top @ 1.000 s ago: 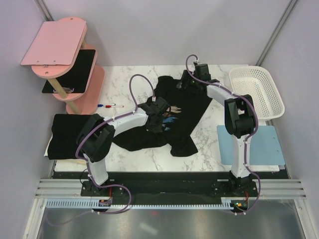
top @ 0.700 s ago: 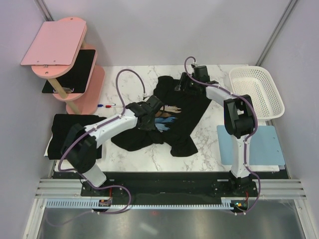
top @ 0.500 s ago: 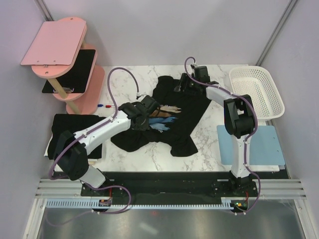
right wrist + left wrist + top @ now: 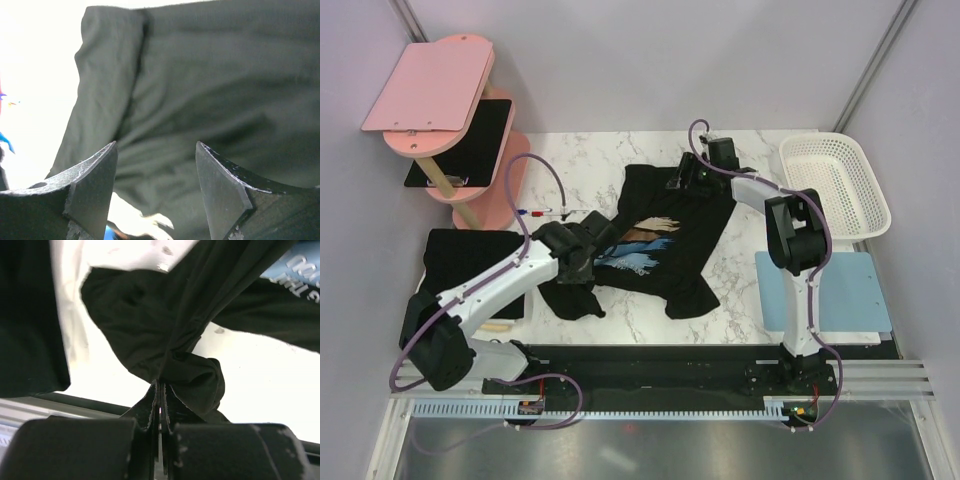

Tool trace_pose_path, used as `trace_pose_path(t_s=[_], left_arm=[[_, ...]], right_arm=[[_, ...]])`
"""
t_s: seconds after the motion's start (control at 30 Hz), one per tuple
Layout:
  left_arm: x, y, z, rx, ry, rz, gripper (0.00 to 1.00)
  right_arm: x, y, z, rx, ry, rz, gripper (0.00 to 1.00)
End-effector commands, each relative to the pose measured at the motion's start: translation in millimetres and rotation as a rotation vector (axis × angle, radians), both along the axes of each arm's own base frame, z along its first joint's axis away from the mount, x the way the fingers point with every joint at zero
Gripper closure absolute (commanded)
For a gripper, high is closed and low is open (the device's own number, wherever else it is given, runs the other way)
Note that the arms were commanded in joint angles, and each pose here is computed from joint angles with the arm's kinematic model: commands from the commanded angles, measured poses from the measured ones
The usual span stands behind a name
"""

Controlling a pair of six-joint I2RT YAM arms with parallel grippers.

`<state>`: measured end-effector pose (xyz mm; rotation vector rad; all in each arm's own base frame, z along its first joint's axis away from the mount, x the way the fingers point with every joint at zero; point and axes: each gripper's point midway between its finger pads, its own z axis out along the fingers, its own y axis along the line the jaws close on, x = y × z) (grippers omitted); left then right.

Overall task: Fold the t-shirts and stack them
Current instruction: Flatten out the tshirt

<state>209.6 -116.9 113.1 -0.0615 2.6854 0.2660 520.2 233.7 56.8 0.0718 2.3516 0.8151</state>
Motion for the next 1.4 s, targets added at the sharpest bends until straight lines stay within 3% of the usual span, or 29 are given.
trace_pose_path(t_s=[0.0, 0.47, 0.83, 1.23, 1.33, 1.37], left_arm=[[6.2, 22.4, 17.9, 0.045, -0.071, 0.093, 0.98], [7.5, 27.2, 4.1, 0.105, -0.025, 0.090, 0.98], [6.9, 29.4, 1.3, 0.118, -0.022, 0.088, 0.98], [5.5, 30.9, -4.8, 0.135, -0.005, 0.079, 0.98], [6.1, 30.8, -4.6, 0.131, -0.012, 0.077, 0.98], [7.0, 30.1, -5.1, 0.131, -0.012, 0.077, 0.98]], right_arm=[[33.6, 30.7, 28.9, 0.142, -0.097, 0.050, 0.30], [75.7, 67.9, 23.2, 0.326, -0.074, 0.072, 0.39], [77.0, 100.3, 7.4, 0.336, -0.056, 0.095, 0.43], [83.8, 100.6, 9.9, 0.317, -0.073, 0.072, 0.44], [81.2, 101.1, 2.0, 0.294, -0.072, 0.080, 0.49], [80.0, 101.8, -0.8, 0.282, -0.070, 0.074, 0.61]])
